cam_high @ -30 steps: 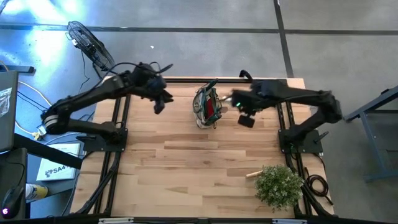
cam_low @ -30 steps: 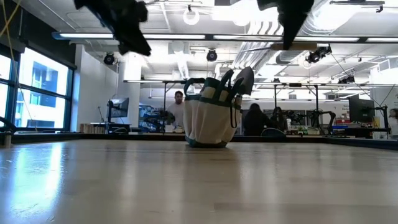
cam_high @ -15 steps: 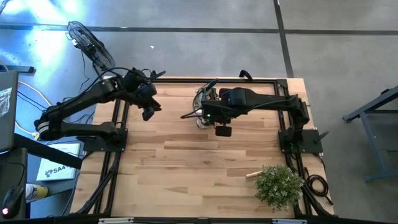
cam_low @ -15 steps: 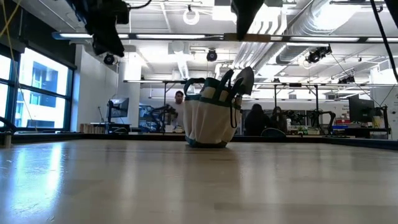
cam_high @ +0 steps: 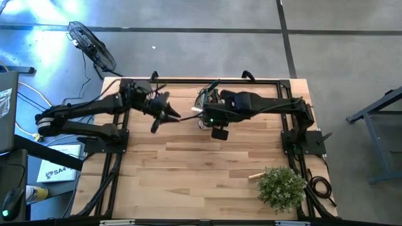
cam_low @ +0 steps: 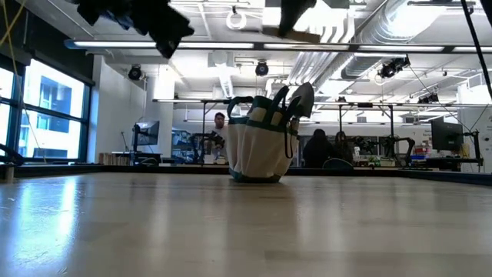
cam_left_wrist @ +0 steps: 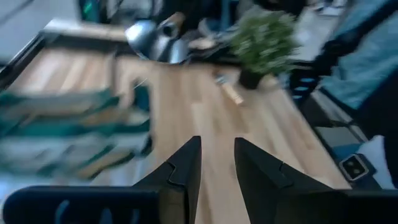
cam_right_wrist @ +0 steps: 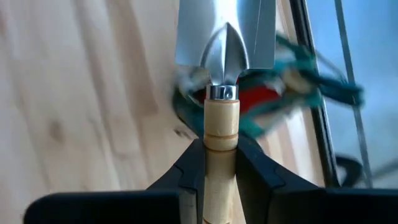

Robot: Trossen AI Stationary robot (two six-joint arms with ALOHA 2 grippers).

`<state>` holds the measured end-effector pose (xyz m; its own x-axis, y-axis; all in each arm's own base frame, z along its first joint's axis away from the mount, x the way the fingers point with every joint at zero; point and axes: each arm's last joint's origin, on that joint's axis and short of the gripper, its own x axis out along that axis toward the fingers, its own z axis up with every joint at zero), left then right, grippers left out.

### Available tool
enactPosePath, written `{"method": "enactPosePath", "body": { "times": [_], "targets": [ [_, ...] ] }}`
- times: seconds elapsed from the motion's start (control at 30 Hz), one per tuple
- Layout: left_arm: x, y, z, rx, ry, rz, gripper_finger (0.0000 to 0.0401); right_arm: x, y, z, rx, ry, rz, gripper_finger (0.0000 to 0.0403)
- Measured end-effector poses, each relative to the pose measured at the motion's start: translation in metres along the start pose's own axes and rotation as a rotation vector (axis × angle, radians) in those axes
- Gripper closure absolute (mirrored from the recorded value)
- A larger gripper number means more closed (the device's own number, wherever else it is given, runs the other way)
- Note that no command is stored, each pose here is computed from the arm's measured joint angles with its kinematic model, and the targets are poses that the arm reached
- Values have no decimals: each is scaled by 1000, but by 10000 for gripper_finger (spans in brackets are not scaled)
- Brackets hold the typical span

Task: Pick & Place Garden tools in Gardening bag
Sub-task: Put the top brown trowel into the light brown gardening bag

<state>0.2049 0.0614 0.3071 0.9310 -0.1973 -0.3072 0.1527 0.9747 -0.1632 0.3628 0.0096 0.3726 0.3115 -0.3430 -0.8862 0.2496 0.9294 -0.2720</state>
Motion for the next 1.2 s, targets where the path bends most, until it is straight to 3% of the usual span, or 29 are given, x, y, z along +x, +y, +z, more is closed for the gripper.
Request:
{"method": "enactPosePath", "body": {
  "times": [0.1,0.33,0.5,0.6,0.8,1.2],
  "targets": [
    [11,-9,-5,70,-81,-54,308,-19,10,1,-12,-123,32,351],
    [24,-26,-14,189,-398,-111,308,-75,43,12,-85,-569,101,351],
    [25,-38,-9,231,-659,-168,308,-91,59,20,-141,-737,173,351],
    [29,-45,-5,265,-683,-225,308,-94,60,25,-146,-797,211,351],
    [39,-50,2,267,-678,-241,308,-95,60,33,-133,-859,298,351],
    [39,-55,12,244,-674,-356,308,-82,58,43,-117,-863,296,351]
  ]
}}
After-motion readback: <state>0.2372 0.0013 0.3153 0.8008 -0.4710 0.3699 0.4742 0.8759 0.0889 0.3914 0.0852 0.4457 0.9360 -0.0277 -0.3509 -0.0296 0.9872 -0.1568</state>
